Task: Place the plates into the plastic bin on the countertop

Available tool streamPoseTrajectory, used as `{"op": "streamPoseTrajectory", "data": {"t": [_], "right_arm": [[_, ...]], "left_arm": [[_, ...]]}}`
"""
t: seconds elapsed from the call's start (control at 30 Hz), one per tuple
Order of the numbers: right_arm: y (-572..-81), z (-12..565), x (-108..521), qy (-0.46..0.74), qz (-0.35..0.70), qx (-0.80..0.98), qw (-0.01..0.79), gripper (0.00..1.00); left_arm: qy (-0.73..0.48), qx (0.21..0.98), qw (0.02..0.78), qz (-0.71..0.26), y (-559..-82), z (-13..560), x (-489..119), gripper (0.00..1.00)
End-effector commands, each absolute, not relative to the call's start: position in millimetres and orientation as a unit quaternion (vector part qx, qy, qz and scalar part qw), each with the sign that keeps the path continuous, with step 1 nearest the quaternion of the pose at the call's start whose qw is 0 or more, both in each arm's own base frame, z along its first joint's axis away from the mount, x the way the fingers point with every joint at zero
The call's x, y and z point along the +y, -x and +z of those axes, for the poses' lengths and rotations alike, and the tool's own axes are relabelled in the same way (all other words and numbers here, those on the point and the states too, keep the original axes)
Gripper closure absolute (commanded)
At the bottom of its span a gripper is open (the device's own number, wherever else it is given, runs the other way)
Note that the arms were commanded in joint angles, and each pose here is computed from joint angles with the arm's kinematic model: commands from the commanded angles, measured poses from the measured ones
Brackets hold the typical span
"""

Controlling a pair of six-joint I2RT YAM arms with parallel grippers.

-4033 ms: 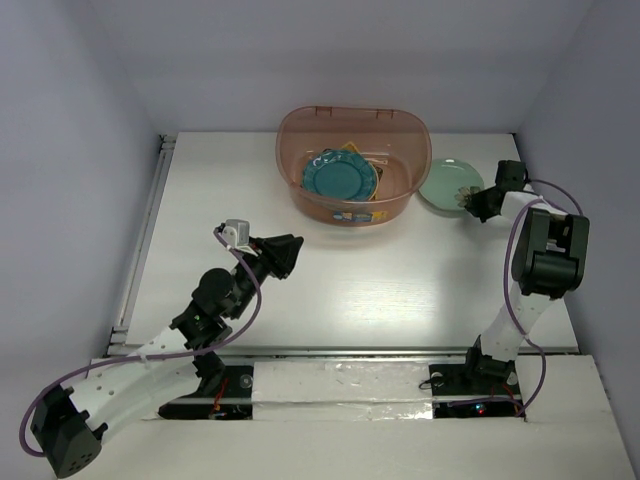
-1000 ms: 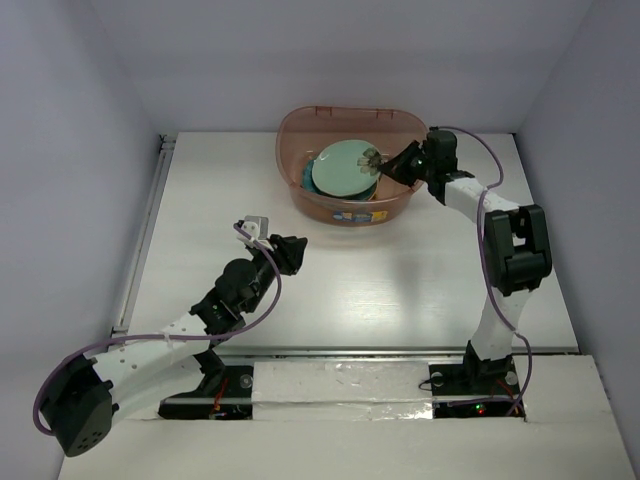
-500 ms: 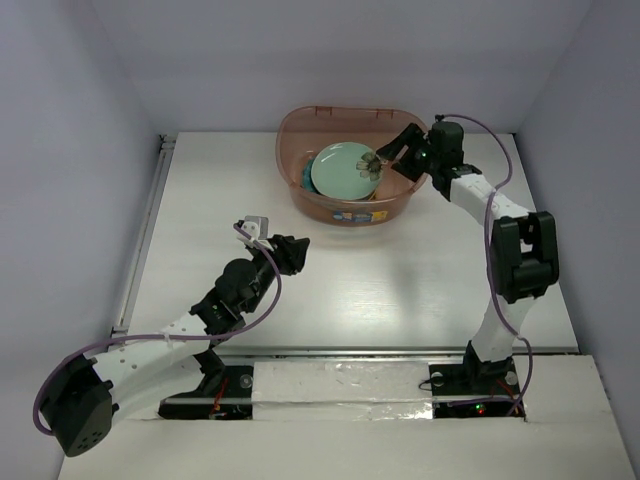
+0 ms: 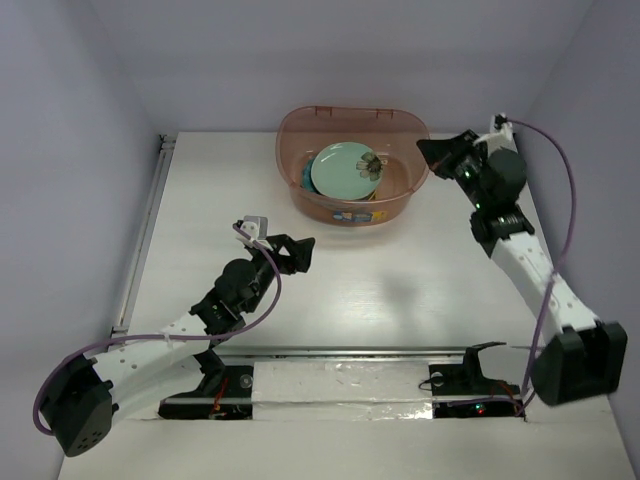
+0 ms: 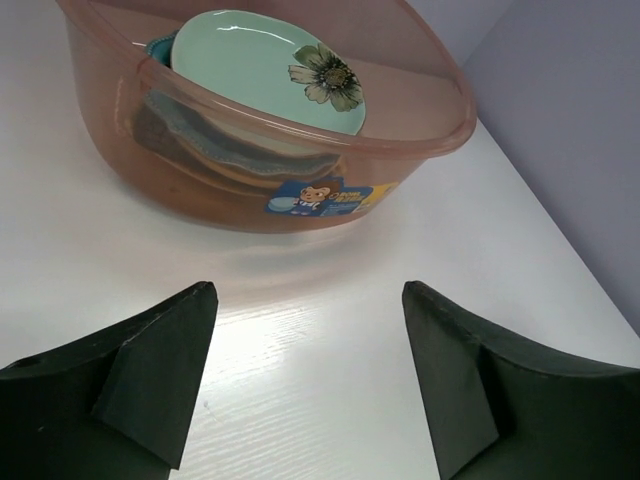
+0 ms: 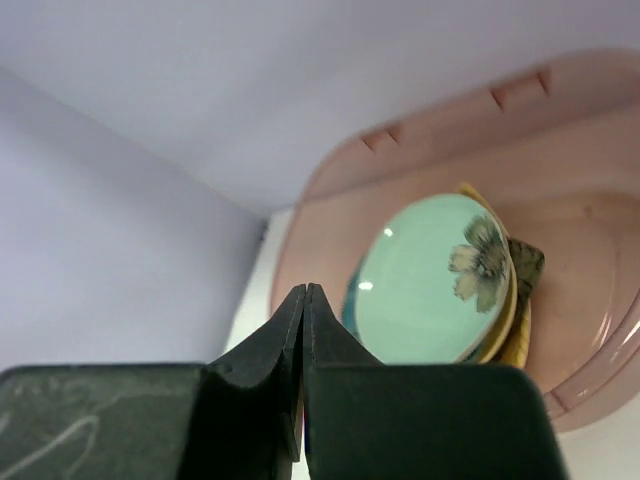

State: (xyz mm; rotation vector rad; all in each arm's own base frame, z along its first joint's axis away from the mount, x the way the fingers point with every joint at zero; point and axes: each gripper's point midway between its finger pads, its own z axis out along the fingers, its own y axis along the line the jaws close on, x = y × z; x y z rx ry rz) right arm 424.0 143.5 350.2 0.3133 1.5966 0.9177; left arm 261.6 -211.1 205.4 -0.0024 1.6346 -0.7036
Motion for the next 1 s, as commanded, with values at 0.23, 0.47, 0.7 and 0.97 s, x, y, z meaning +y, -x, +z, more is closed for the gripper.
{"op": "streamPoseTrajectory", "data": {"t": [0.23,0.47,0.7,0.97], "right_arm": [[-307,405,93,-0.101,0.342,0.551,0.754,0.78],[-288,379,49,-0.192,0.279,0.539,0.771,0.01],[-265,386,48,-0.173,0.285,0.519,0.787,0.01],[-251,394,55,-0.149,0.305,0.51,0.79,0.03]], "left_arm": [[0.011,0.693,0.641,-0.331,-265,224,-218,0.16],[0.024,0.686,0.637,-0.351,-268,232,-225,0.14],[0.044,0.677,0.647,-0.349,-273,250,-222,0.14],[0.054,0.655,0.67,-0.346,-277,282,-217,0.14]]}}
